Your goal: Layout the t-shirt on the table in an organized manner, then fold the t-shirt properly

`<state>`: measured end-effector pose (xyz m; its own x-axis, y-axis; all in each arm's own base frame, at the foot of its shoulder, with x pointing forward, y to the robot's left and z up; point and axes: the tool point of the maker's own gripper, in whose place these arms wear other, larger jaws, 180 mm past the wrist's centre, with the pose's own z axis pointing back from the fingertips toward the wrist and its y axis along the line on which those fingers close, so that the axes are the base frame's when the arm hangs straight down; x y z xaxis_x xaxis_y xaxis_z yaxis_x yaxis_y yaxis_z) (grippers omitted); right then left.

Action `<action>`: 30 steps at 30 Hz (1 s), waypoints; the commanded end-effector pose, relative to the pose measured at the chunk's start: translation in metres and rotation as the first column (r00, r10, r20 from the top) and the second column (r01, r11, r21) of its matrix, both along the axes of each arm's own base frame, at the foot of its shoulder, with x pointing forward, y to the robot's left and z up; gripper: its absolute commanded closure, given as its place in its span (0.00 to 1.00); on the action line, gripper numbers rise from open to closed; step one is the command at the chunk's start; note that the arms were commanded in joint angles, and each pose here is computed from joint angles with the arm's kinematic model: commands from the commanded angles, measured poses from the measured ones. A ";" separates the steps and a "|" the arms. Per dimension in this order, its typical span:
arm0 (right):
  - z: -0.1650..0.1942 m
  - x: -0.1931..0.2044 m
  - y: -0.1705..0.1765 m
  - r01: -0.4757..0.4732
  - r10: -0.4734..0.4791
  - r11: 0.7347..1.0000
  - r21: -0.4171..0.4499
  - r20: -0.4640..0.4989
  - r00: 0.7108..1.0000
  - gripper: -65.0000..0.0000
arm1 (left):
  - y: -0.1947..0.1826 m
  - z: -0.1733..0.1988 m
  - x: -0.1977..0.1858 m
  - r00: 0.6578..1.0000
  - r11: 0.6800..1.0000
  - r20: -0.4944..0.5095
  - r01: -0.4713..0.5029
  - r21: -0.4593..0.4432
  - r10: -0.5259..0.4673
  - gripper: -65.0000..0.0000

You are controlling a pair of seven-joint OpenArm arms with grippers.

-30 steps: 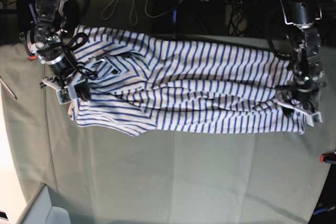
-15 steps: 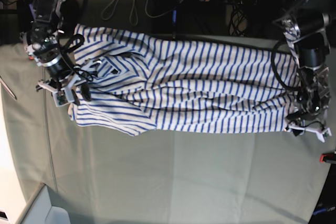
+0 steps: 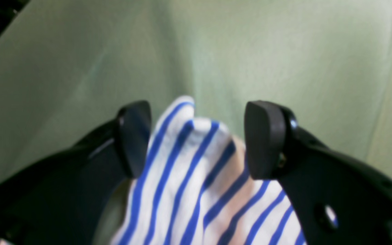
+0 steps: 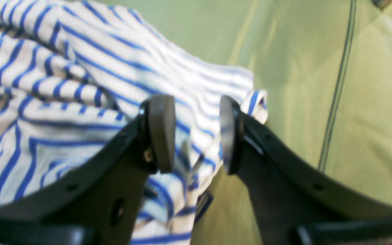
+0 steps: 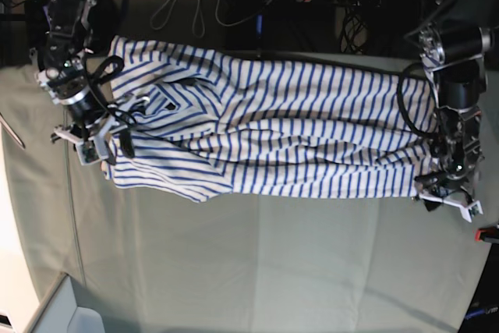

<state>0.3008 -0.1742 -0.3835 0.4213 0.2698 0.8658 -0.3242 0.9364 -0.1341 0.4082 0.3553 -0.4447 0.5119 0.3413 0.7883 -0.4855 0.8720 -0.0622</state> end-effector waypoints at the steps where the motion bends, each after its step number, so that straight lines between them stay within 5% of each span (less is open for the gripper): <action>1: 0.018 0.011 0.001 -0.019 0.019 1.000 0.010 0.063 0.998 0.65 | 0.013 0.015 0.011 0.999 1.000 0.030 -0.015 0.021 0.015 0.36; 5: 0.029 0.026 -0.003 -0.022 0.022 1.000 -0.003 0.095 0.995 0.65 | 0.011 -0.006 -0.001 0.999 1.000 -0.025 -0.031 -0.005 0.031 0.50; 11: 0.020 0.065 -0.019 -0.003 0.003 1.000 -0.009 0.038 0.999 0.58 | 0.017 0.005 0.004 0.997 0.998 0.059 -0.042 0.039 0.040 0.99; 18: -0.013 0.098 -0.039 0.028 -0.028 1.000 -0.004 -0.143 0.989 0.49 | 0.025 0.010 0.004 0.997 0.997 0.065 -0.050 0.051 0.047 1.00; 30: -0.062 0.080 -0.020 -0.041 0.043 0.999 0.014 -0.293 0.955 0.49 | 0.028 0.012 0.004 0.996 0.997 0.070 -0.050 0.058 0.046 1.00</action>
<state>0.3646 -0.1932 -0.4632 0.6852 0.2862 0.6697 -0.3805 0.9248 -0.0059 0.3980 0.3672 -0.4570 0.4944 0.3416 0.7993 -0.5133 0.8568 -0.0487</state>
